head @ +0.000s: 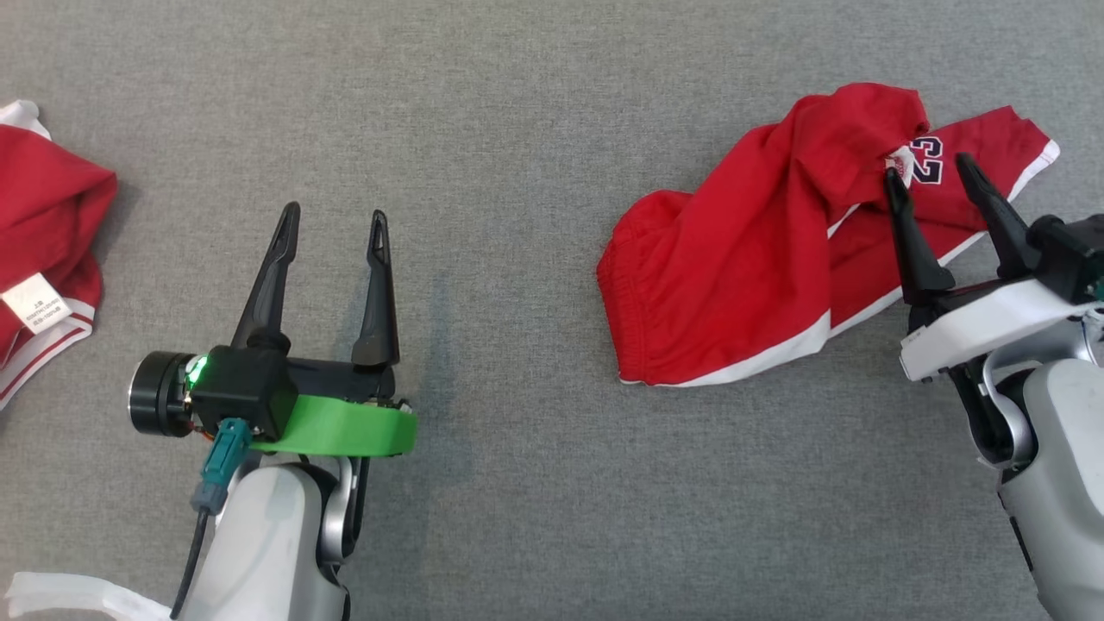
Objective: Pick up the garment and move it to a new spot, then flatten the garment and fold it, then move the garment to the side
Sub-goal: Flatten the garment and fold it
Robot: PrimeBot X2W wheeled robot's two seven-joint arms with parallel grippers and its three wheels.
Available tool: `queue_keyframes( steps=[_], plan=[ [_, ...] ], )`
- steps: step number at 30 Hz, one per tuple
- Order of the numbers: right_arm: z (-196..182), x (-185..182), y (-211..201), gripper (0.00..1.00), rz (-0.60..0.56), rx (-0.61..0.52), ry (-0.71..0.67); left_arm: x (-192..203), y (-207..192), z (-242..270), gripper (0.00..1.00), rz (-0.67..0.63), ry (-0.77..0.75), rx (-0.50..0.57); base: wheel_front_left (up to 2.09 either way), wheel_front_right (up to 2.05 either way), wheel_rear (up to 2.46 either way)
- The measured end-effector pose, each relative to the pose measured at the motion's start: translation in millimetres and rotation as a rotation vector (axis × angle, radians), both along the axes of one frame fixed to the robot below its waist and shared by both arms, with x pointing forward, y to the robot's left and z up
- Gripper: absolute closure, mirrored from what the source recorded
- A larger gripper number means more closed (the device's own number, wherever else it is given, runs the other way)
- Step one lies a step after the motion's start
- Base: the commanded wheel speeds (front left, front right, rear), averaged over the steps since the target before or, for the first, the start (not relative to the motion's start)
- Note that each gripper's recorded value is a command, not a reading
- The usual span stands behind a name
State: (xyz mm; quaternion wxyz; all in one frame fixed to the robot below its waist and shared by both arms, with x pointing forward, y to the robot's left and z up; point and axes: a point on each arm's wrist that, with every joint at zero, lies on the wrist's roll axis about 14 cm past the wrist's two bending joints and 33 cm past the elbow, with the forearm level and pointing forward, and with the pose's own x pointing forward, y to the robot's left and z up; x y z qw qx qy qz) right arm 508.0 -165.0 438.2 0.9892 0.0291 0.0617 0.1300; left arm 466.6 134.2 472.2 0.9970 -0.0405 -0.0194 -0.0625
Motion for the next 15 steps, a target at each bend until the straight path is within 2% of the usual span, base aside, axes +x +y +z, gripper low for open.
queue_keyframes(
  steps=[2,3,4,5,10,15],
  plan=[
    [-8,5,6,0.00,0.013,0.014,0.030,0,1,-3,0.00,0.004,0.008,0.001,0.00,0.00,0.00],
    [-11,6,7,0.55,0.018,0.015,0.041,1,2,-3,0.00,0.005,0.007,0.002,0.00,0.00,0.00],
    [-14,7,10,0.68,0.025,0.023,0.050,1,2,-2,0.00,0.007,0.006,0.002,0.00,0.00,0.00],
    [-12,9,9,1.00,0.030,0.038,0.045,1,2,-1,0.00,0.008,0.004,0.000,0.00,0.00,0.00],
    [0,3,-4,1.00,-0.011,0.072,0.006,1,0,3,0.00,0.005,-0.006,-0.001,0.00,0.00,0.00],
    [9,-23,-36,1.00,-0.114,0.106,-0.017,0,-8,5,0.00,-0.017,-0.011,-0.006,0.00,0.00,0.00]
  ],
)
